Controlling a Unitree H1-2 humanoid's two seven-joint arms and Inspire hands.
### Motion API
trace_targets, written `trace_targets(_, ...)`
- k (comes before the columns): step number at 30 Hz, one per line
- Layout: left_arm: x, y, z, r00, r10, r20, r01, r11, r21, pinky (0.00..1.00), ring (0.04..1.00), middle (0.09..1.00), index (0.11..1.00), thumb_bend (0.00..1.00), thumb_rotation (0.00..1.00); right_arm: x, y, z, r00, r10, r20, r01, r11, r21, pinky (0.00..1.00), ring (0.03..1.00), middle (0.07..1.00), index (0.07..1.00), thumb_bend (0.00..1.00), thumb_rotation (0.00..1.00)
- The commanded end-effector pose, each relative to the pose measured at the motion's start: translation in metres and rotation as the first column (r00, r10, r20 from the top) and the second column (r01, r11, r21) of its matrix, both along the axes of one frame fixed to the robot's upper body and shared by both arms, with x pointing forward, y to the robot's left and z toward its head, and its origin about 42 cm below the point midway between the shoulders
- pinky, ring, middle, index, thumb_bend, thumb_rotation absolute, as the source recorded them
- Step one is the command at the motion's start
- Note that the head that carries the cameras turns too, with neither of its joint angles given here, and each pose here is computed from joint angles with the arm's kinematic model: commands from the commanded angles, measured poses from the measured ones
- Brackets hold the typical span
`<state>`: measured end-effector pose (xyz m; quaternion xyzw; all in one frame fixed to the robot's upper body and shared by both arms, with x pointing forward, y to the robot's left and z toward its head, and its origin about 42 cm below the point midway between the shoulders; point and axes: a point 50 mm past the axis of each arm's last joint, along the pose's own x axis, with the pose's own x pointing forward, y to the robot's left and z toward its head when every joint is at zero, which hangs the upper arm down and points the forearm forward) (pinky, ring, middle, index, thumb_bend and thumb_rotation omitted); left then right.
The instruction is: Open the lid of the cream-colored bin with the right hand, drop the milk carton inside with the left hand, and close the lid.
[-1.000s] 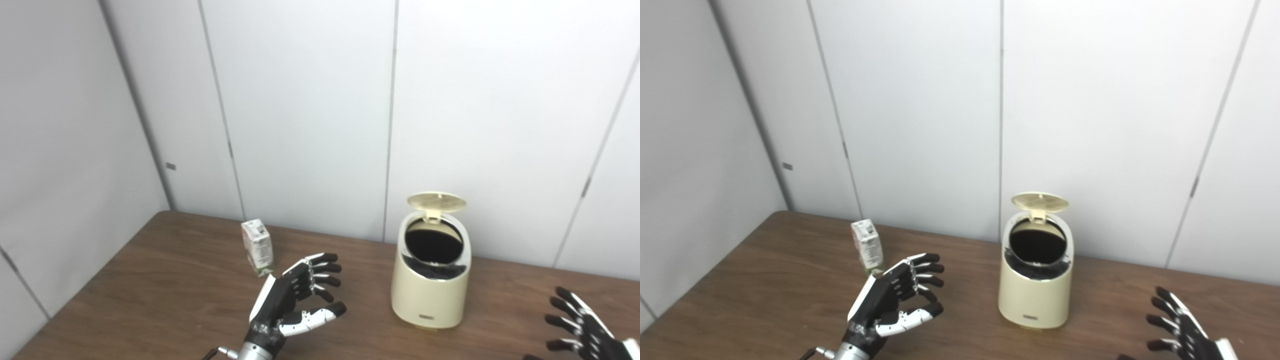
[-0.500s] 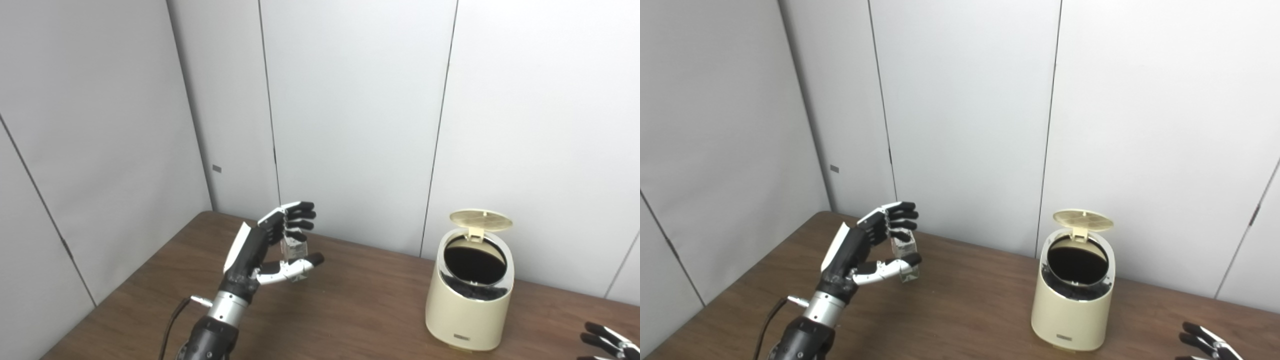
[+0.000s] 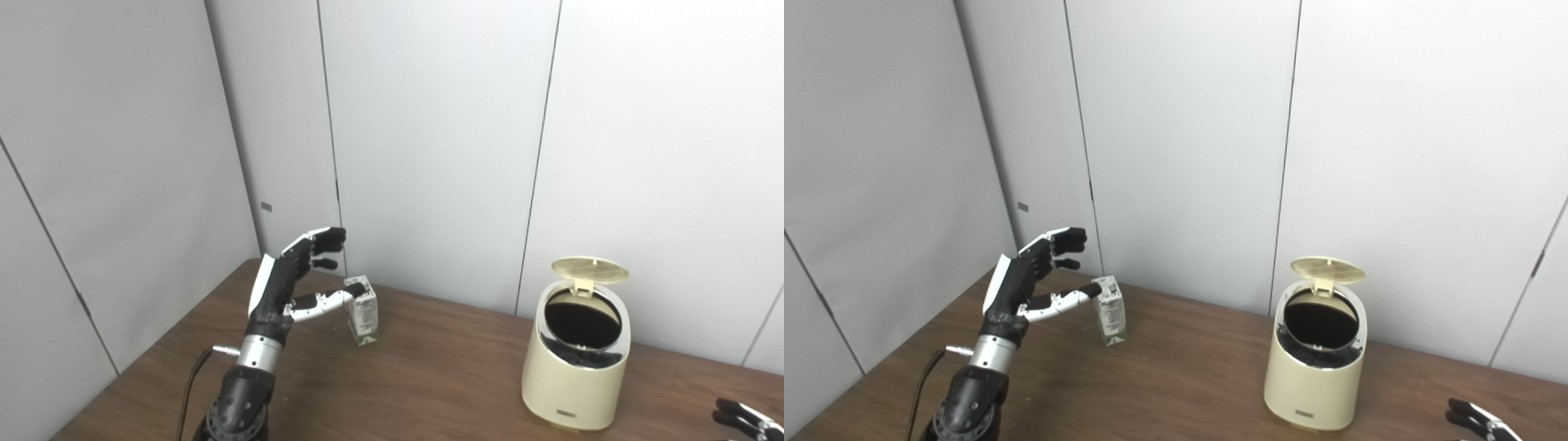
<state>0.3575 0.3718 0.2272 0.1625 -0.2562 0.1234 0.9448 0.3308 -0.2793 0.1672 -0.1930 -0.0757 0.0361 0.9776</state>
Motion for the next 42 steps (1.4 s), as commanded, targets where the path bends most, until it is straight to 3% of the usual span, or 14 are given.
trace_targets(1,0.01,0.01,0.026,0.994,-0.005,0.11,0.001,0.999,0.04,0.71,0.793,0.812,0.805,0.77,0.12,0.007,0.002,0.023,0.996,0.022,0.087,-0.021,1.0,-0.016,0.37,0.654,0.798,0.798,0.93,0.4)
trace_targets(8,0.024,0.019,0.022,0.995,-0.003,0.101,-0.002,0.999,0.05,0.86,0.863,0.845,0.828,0.88,0.21,0.006,0.0,0.023,0.995,0.028,0.094,-0.026,0.999,-0.023,0.37,0.632,0.795,0.808,0.92,0.41)
trace_targets(13,0.034,0.026,0.015,0.998,-0.002,0.065,-0.002,0.998,0.059,0.94,0.912,0.877,0.866,0.93,0.22,0.005,-0.001,0.023,0.996,0.023,0.087,-0.022,1.0,-0.009,0.36,0.621,0.796,0.802,0.94,0.41)
trace_targets(19,0.042,0.032,0.006,1.0,0.023,0.016,-0.024,0.997,0.068,0.95,0.931,0.894,0.904,0.96,0.25,0.002,-0.001,0.025,0.997,0.02,0.079,-0.019,1.0,-0.008,0.36,0.615,0.793,0.795,0.94,0.42)
trace_targets(33,0.054,0.037,-0.03,0.993,0.067,-0.092,-0.067,0.998,0.008,0.82,0.836,0.836,0.891,0.95,0.23,0.001,-0.004,0.022,0.997,0.038,0.074,-0.038,0.999,0.0,0.38,0.633,0.799,0.8,0.93,0.4)
trace_targets(42,0.062,0.03,-0.047,0.986,0.123,-0.112,-0.12,0.992,0.034,0.7,0.776,0.806,0.86,0.93,0.23,-0.003,-0.007,0.021,0.998,0.026,0.057,-0.027,1.0,0.002,0.39,0.637,0.795,0.803,0.93,0.39)
